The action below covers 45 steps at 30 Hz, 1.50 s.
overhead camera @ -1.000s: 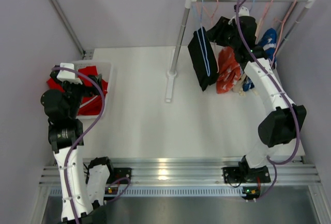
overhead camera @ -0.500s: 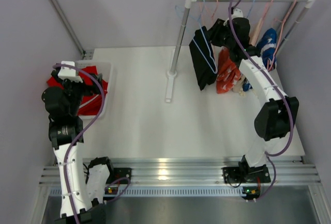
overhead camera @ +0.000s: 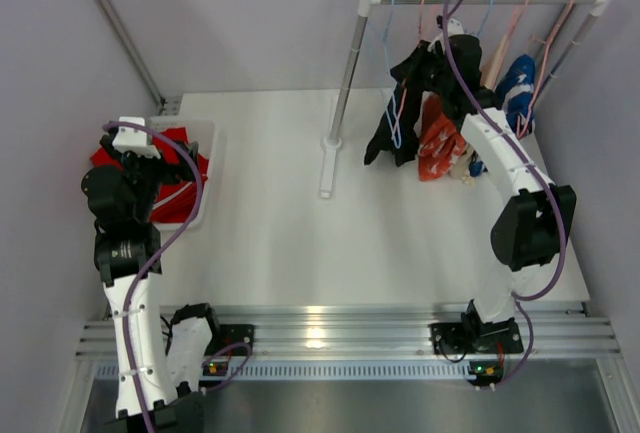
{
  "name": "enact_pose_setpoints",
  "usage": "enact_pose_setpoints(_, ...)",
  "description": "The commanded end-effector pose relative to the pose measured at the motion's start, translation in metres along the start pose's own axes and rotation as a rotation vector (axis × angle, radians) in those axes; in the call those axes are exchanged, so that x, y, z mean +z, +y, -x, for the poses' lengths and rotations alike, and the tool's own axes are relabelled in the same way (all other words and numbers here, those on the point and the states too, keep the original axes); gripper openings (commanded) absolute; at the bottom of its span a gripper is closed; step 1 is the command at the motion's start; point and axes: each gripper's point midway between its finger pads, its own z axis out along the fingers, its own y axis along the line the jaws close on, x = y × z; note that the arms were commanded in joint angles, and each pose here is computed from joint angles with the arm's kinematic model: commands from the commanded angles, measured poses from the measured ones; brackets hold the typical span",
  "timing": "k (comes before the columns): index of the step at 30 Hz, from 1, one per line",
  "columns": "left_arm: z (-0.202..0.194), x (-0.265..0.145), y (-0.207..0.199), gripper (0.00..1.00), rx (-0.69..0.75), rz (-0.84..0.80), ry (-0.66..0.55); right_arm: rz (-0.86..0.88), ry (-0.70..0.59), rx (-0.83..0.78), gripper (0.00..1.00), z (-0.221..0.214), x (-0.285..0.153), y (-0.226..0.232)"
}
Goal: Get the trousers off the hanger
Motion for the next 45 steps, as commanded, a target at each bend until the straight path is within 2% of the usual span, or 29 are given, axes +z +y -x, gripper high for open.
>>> enact_pose_setpoints(1,0.007,0.0,0.001,0.99,-0.01,0.005,-0.022,0.083,-0.092,0.002,0.0,0.044,-0.022,0.033)
enact_pose_setpoints(13,0.013,0.0,0.001,0.99,-0.006,0.006,-0.029,0.226,-0.26,0.045,0.0,0.12,-0.073,0.076)
enact_pose_setpoints(24,0.018,-0.003,-0.002,0.99,-0.032,0.004,-0.042,0.327,-0.316,0.018,0.0,0.152,-0.129,0.106)
enact_pose_setpoints(31,0.019,-0.007,-0.001,0.99,-0.014,0.015,-0.05,0.335,-0.269,0.042,0.0,0.132,-0.164,0.115)
enact_pose_setpoints(36,0.015,-0.01,-0.004,0.99,-0.019,0.002,-0.042,0.339,-0.187,0.093,0.0,0.094,-0.183,0.112)
enact_pose_setpoints(40,0.014,-0.015,-0.008,0.99,-0.024,-0.008,-0.045,0.374,-0.163,0.083,0.0,0.073,-0.221,0.127)
enact_pose_setpoints(45,0.007,-0.023,-0.011,0.99,-0.027,-0.011,-0.037,0.426,-0.068,0.056,0.0,0.038,-0.251,0.138)
